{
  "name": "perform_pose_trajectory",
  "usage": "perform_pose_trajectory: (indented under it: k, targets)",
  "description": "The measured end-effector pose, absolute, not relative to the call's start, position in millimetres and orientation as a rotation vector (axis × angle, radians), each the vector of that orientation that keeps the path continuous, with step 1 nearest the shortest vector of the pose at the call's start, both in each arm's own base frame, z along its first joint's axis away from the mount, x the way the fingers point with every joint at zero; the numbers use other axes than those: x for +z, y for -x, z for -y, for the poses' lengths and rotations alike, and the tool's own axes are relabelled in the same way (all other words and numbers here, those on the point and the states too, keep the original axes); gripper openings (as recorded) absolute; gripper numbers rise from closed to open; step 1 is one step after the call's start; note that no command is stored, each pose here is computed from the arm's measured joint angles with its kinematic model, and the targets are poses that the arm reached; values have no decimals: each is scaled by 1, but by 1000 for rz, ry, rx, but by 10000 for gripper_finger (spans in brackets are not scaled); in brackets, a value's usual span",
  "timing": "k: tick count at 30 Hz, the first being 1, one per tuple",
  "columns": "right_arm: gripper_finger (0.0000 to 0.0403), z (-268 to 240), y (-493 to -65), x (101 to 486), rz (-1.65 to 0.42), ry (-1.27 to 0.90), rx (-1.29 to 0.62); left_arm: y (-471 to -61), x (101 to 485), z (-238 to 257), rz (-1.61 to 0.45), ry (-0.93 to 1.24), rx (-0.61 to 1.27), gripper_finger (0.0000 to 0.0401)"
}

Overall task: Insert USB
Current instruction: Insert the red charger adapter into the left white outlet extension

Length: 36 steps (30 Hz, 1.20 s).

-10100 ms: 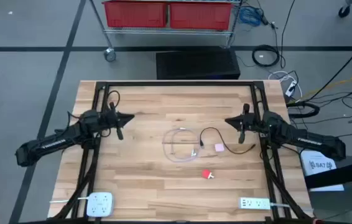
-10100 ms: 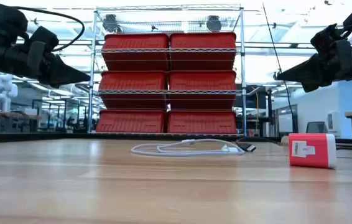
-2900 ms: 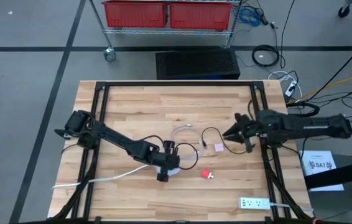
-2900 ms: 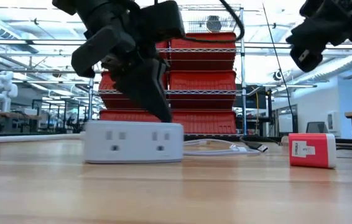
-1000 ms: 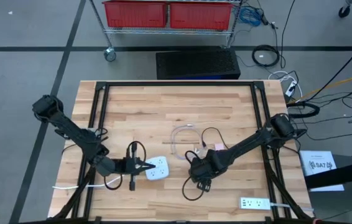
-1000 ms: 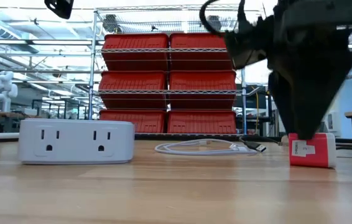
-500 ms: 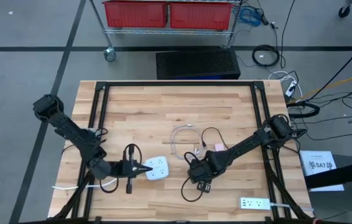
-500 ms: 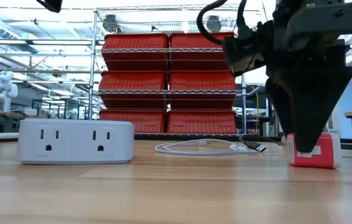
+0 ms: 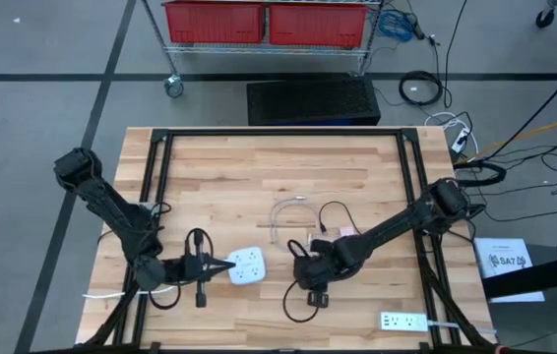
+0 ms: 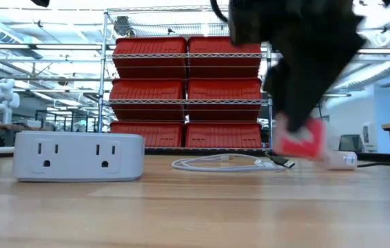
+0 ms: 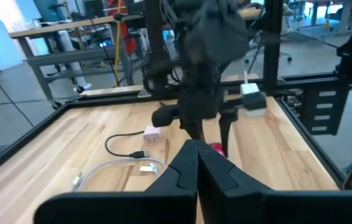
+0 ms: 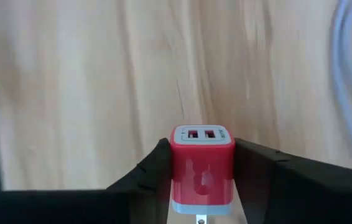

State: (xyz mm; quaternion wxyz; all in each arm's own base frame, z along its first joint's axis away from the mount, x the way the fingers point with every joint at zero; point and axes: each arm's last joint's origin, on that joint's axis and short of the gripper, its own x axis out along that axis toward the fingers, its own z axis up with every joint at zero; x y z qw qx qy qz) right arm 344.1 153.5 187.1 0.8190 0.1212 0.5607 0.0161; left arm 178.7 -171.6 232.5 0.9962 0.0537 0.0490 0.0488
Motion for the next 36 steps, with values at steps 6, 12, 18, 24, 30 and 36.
perform_pose_trajectory:
  k: [6, 12, 18, 24, 30, 36]
  targets:
    - [110, -157, -362, 216, -874, -166, 145, -178, 236, 172, -75, -89, 112, 0]
    - [110, -155, -391, 222, -568, -39, 190, -178, 238, 172, -62, -91, 112, 0]
    - [110, -147, -415, 200, -452, 20, 200, -178, 238, 173, -58, -91, 112, 0]
    - [110, -141, -429, 176, -424, 0, 225, -178, 239, 173, -54, -104, 111, 0]
    - [110, -133, -434, 167, -424, 32, 218, -178, 239, 173, -53, -107, 111, 0]
    - [110, -125, -441, 154, -405, 28, 215, -178, 239, 173, -54, -107, 111, 0]
